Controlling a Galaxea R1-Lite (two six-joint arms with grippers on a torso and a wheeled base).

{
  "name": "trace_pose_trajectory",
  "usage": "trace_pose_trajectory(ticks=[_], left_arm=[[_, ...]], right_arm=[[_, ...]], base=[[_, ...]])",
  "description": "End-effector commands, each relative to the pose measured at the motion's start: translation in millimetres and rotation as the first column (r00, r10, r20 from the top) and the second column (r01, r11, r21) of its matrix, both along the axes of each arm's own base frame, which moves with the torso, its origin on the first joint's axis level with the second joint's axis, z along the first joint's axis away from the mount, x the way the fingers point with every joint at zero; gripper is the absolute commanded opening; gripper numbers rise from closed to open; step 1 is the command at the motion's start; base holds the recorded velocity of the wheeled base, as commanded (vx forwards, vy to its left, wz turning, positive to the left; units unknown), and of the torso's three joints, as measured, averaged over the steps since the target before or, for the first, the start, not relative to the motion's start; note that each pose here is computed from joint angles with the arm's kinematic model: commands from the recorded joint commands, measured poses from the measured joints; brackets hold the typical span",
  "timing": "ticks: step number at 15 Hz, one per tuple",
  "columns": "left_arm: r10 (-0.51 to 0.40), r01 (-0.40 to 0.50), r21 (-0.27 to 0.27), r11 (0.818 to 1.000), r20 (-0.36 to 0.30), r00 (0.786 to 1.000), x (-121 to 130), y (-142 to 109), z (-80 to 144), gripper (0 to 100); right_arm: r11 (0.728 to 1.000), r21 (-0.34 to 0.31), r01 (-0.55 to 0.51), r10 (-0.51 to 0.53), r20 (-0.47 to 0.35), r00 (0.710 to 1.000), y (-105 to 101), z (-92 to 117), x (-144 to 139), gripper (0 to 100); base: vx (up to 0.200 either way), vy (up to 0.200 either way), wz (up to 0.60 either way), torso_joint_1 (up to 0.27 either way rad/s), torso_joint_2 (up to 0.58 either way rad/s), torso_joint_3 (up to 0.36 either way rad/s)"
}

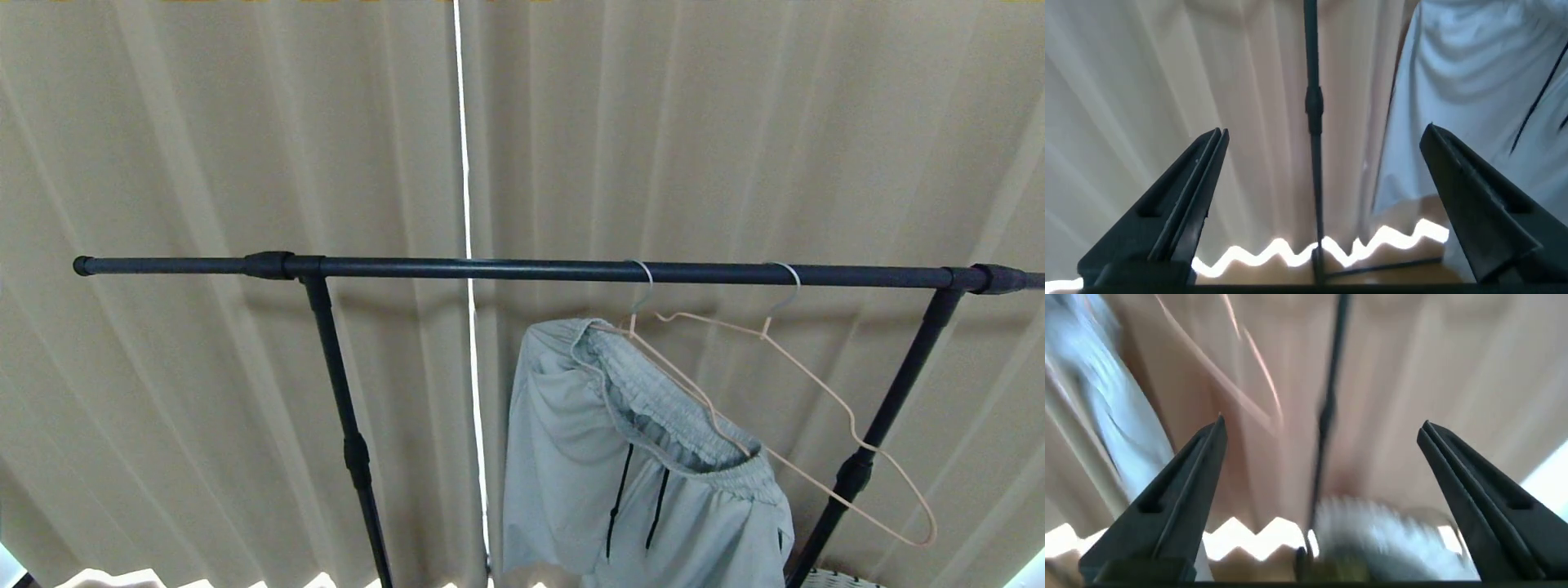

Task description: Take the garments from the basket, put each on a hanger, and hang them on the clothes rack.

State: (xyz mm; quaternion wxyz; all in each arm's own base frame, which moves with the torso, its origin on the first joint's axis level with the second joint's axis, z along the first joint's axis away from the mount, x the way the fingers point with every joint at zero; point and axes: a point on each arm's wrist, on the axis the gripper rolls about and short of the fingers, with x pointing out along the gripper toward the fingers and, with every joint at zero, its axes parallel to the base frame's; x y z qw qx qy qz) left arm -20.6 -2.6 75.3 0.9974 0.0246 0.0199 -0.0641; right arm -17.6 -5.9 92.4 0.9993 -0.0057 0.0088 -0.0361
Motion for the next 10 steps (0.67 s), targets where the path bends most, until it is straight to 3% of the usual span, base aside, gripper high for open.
trace_pose_trajectory(ticks=[1, 3, 4, 5, 9, 10], left_arm=[[0.009, -0.008, -0.023, 1.0, 0.02, 1.0, -1.7, 0.2, 0.0, 100], [0.008, -0.008, -0.015, 1.0, 0.023, 1.0, -1.7, 0.2, 0.1, 100], [0.006, -0.006, -0.007, 1.0, 0.022, 1.0, -1.8, 0.2, 0.0, 100], [0.006, -0.006, -0.01, 1.0, 0.023, 1.0, -1.7, 0.2, 0.1, 100], [0.006, -0.006, -0.006, 1.0, 0.022, 1.0, -1.8, 0.2, 0.0, 100], [0.005, -0.005, -0.004, 1.0, 0.023, 1.0, -1.8, 0.2, 0.0, 100]], right_arm=[[0.999, -0.021, -0.024, 0.023, -0.034, 0.999, 0.8, -10.5, 2.6, 100], [0.996, -0.087, -0.019, 0.015, -0.041, 0.999, 0.6, -10.7, 2.6, 100], [0.986, -0.167, 0.011, -0.019, -0.046, 0.999, 0.1, -10.7, 2.5, 100], [0.982, -0.177, 0.073, -0.082, -0.048, 0.995, -0.3, -10.8, 2.2, 100], [0.984, -0.124, 0.13, -0.133, -0.011, 0.991, 0.1, -11.8, -1.0, 100], [0.983, -0.081, 0.164, -0.16, 0.046, 0.986, 0.6, -13.3, -5.8, 100]], base=[[0.0, 0.0, 0.0, 0.0, 0.0, 0.0], [0.0, 0.0, 0.0, 0.0, 0.0, 0.0], [0.0, 0.0, 0.0, 0.0, 0.0, 0.0], [0.0, 0.0, 0.0, 0.0, 0.0, 0.0], [0.0, 0.0, 0.0, 0.0, 0.0, 0.0], [0.0, 0.0, 0.0, 0.0, 0.0, 0.0]])
